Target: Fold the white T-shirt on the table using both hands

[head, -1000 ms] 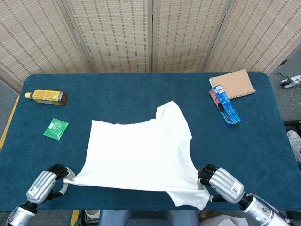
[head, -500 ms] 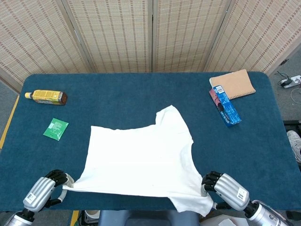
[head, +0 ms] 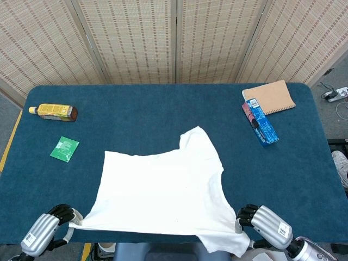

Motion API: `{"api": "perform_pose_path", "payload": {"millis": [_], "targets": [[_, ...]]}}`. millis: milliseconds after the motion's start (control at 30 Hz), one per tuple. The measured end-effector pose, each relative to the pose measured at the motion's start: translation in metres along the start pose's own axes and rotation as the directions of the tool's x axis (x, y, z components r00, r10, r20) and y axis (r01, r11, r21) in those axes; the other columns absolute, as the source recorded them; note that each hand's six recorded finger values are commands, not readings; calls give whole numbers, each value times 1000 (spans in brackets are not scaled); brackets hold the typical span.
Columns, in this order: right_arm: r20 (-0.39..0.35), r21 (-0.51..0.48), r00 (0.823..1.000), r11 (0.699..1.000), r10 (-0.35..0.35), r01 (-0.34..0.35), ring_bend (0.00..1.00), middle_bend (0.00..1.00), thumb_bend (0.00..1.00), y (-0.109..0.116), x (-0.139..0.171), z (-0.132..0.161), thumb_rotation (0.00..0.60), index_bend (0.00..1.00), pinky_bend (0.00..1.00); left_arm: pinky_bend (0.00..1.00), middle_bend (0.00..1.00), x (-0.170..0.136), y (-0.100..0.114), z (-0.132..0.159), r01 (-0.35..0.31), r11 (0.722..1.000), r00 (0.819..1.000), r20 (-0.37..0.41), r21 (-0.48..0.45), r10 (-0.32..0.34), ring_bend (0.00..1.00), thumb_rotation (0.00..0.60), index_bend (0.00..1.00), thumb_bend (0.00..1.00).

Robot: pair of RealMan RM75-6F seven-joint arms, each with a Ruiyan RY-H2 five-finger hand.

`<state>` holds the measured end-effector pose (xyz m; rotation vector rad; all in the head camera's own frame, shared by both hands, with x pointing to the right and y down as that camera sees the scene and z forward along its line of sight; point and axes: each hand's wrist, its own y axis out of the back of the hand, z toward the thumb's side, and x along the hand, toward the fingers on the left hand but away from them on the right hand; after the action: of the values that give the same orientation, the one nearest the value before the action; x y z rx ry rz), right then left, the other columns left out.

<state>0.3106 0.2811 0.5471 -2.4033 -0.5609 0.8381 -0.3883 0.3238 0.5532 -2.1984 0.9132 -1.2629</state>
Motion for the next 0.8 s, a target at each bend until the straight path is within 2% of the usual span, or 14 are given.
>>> {"api": "perform_pose_path", "payload": {"millis": [300,533,800], "targets": [[66,11,997,999,-44,43,400,589,650,4,-1,-14,600,887,410,212,424,9,-1,-8,13,1000,1000,-29,20,-12,360,600,768,612],[122,12,990,998,-65,64,395,588,649,-2,-17,-28,600,887,398,194,423,38,-5,-20,56,997,997,-47,53,-54,359,600,768,612],[173,47,983,997,-68,60,371,572,649,-9,-40,-43,600,887,368,193,423,81,-1,-28,88,990,996,-41,113,-84,359,600,769,612]]}}
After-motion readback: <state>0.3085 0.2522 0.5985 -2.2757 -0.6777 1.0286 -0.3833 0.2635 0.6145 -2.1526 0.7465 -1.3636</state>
